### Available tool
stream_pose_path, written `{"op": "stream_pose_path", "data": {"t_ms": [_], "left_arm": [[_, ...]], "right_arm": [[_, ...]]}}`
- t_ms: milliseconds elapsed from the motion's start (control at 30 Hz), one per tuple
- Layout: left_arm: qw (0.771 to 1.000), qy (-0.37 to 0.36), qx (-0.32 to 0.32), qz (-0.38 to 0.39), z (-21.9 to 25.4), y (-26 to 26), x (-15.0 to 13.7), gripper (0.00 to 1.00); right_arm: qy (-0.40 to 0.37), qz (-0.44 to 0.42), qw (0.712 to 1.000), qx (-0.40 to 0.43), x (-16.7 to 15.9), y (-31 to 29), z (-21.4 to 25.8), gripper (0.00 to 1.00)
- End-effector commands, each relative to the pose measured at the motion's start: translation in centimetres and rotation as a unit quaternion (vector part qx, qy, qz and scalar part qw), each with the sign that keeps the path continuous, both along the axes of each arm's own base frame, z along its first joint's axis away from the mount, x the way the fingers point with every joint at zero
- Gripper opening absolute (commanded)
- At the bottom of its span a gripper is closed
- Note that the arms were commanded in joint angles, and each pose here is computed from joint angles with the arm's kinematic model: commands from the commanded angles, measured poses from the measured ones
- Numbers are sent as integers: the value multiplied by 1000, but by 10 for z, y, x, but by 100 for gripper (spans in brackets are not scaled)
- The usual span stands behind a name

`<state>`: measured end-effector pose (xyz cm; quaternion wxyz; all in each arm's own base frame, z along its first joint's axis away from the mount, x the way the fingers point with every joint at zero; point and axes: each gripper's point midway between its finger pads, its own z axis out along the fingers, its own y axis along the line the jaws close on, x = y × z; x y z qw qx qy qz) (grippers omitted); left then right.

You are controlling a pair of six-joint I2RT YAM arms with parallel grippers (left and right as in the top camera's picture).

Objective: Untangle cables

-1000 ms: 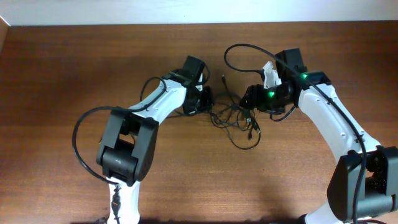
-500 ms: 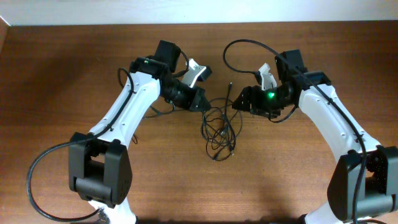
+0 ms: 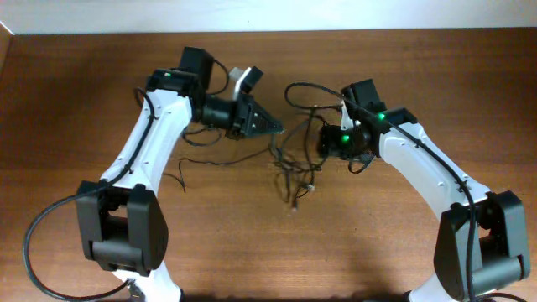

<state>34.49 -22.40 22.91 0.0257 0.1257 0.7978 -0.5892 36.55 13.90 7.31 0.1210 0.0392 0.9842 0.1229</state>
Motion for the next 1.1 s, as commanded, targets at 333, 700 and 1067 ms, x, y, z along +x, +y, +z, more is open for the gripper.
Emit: {"op": "stream_pose_path", "data": {"t_ms": [333, 700, 1067], "left_arm": [[982, 45, 14, 184, 6, 163, 15, 0], [914, 79, -3, 398, 7, 322, -1, 0], [941, 51, 46, 332, -6, 283, 13, 0]], "right_arm": [[32, -197, 973, -118, 3, -159, -12, 81], [34, -217, 966, -140, -1, -179, -12, 82], [39, -87, 995, 38, 3, -109, -7, 92]]}}
